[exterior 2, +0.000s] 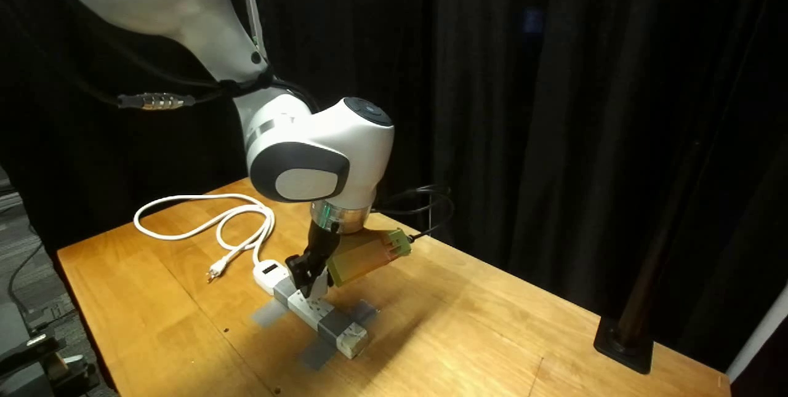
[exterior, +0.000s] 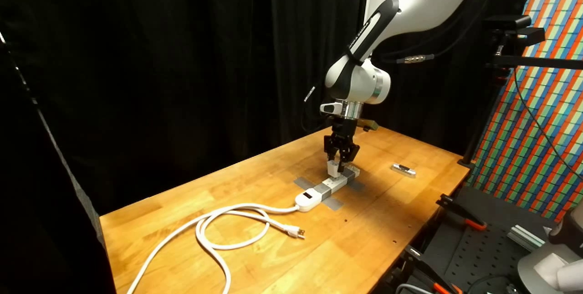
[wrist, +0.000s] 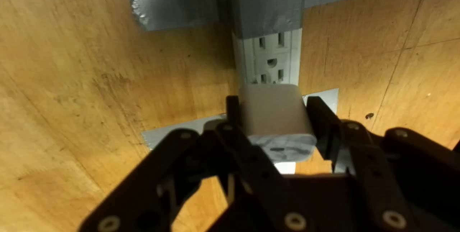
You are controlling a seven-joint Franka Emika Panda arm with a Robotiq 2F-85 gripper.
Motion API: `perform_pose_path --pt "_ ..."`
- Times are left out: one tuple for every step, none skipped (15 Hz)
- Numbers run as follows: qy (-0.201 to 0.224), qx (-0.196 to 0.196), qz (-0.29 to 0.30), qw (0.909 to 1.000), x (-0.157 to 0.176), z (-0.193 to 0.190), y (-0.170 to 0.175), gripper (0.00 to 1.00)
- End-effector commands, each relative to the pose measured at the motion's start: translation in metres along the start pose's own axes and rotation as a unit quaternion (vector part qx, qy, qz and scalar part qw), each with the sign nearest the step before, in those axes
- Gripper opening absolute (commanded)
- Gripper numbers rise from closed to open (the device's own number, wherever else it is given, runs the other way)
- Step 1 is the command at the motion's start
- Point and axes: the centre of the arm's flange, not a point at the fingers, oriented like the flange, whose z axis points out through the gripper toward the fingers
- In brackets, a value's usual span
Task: Plug the charger head into the extension cable
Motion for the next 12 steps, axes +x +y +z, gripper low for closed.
perform_pose_path --pt "0.002 -0.001 -0.001 1.0 -0.006 0.0 0.01 0.23" --pt "0.002 0.001 0.0 1.0 -0.007 0.001 0.009 0.23" --pt "0.001 0.005 0.001 1.0 -0.009 0.001 0.008 0.23" --pt "0.002 0.013 0.001 0.9999 -0.01 0.002 0.007 0.23" --pt "0.002 0.017 0.0 0.9999 -0.01 0.002 0.005 0.23" --pt "0.001 0.018 -0.001 0.9998 -0.012 0.003 0.003 0.23" --pt "0.002 0.021 -0.002 0.9998 -0.012 0.003 0.002 0.23" --pt "0.004 0.028 -0.003 0.9996 -0.012 0.003 0.001 0.23" --pt "0.007 0.034 -0.003 0.9994 -0.014 0.004 0.0 0.23" --pt "0.011 0.041 -0.003 0.9991 -0.014 0.006 -0.002 0.23" --pt "0.013 0.043 -0.004 0.999 -0.014 0.007 -0.002 0.23" --pt "0.015 0.045 -0.005 0.9989 -0.014 0.008 -0.002 0.23"
